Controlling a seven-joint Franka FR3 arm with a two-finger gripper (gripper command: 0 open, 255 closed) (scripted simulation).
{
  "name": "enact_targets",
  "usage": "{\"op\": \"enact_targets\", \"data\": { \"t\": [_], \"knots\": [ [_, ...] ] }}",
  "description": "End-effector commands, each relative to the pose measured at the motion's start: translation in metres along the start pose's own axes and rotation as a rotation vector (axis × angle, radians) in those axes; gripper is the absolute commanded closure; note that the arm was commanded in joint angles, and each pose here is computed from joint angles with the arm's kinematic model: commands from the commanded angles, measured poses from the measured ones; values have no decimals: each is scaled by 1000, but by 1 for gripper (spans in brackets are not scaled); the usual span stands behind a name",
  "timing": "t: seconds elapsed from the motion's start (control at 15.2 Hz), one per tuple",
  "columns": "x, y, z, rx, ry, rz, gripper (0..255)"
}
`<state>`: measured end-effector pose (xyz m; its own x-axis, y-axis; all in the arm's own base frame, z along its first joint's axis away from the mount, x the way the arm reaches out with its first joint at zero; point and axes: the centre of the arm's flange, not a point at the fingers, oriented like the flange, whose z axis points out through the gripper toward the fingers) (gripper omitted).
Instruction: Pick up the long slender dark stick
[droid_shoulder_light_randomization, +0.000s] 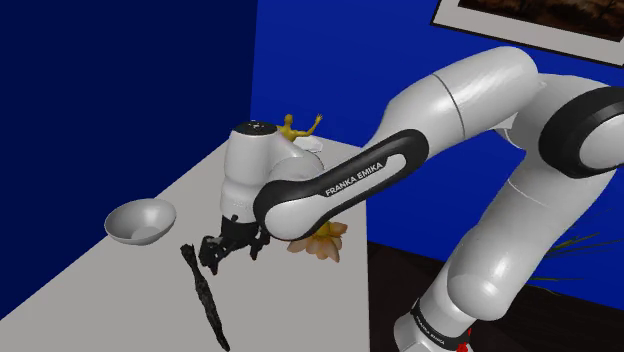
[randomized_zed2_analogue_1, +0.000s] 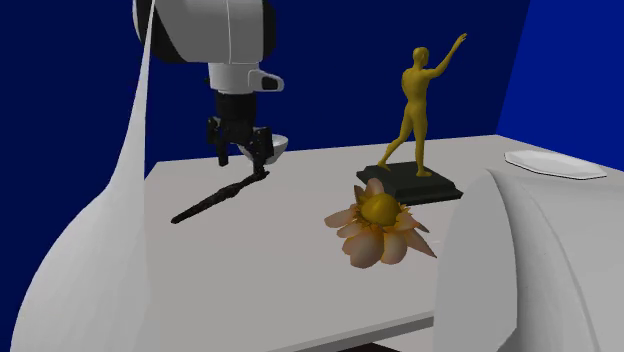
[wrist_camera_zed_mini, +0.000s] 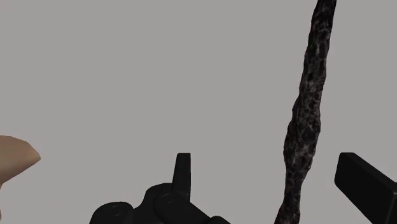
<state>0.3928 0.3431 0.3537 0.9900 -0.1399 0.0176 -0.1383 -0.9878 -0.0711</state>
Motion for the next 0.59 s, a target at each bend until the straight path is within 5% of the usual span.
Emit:
{"op": "enact_targets", "data": {
  "t": [0.0,0.53],
  "knots": [
    [3,-18,15,6,4,10,0],
    [13,-60,60,16,10,27,0]
  ]
}}
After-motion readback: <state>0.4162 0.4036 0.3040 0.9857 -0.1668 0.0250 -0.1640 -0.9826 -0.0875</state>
